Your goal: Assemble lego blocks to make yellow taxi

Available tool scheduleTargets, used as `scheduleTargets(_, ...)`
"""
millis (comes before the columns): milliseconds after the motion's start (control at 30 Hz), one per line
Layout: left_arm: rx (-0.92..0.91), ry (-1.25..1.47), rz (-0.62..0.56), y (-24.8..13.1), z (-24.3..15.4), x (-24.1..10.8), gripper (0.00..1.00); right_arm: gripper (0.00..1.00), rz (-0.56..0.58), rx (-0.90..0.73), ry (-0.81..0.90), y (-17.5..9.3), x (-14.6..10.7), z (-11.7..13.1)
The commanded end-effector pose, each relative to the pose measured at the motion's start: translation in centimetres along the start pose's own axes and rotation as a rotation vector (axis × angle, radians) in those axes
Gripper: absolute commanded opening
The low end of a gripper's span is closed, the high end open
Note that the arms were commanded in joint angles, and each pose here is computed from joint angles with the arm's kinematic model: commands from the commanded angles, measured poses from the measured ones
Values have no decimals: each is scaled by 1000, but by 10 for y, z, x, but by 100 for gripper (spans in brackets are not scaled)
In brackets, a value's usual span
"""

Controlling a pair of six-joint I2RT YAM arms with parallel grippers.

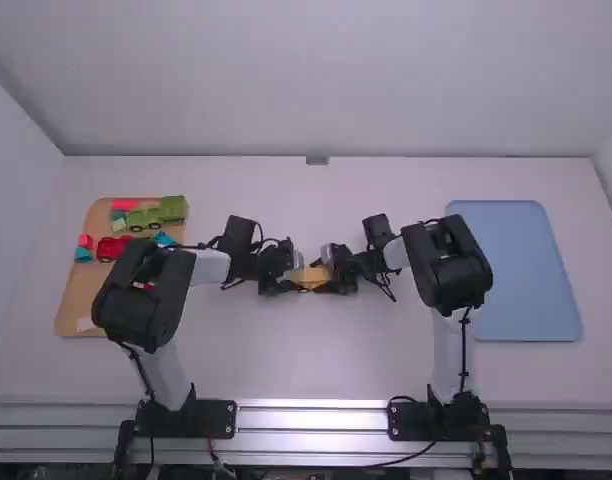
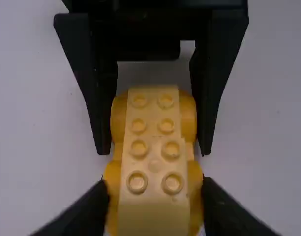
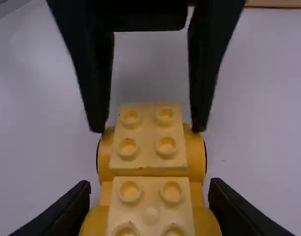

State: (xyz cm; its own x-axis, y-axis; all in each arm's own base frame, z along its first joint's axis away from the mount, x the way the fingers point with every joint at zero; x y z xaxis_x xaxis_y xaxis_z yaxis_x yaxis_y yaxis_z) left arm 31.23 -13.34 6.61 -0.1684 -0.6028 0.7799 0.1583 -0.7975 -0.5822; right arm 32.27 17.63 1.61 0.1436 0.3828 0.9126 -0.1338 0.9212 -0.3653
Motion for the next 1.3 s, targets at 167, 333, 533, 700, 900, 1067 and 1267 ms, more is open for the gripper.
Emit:
scheduleTargets(167,37,2,-31,-10,8,8,77,44,31,-7,21,3,-2,0)
scheduleTargets(333,86,59,-138,-41,18,37,65,44,30,-6,23,3,-2,0)
scheduleTargets(533,49,25,-124,-36,10,42,2,45,30,-5,23,4,-2,0)
scheduleTargets(700,20,-27,-36,-12,3,28,2,45,28,-4,23,3,-2,0)
scheduleTargets(900,-31,-132,-1,10,-6,3,2,44,27,-4,24,3,-2,0)
scheduleTargets(1067,-34,-217,64,20,-10,-16,2,44,27,-4,24,3,-2,0)
scheduleTargets(1267,-49,-248,110,23,-16,-26,2,44,28,-5,24,3,-2,0)
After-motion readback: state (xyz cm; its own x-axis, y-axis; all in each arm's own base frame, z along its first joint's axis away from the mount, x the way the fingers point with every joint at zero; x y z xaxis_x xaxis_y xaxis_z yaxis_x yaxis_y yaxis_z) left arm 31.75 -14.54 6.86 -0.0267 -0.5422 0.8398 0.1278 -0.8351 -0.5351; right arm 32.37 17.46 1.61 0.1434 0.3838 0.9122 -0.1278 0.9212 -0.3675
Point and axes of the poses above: each hand's point on the last joint's axis, 136 mm out from that joint toward the fingers, its own y axis out along the fingers, its own z axis along the line the jaws close on, x = y × z, the point moved 9 cm from there along -y, back along the fingers, and after that the axes turned 12 degrees about y, right-handed, at the moved point
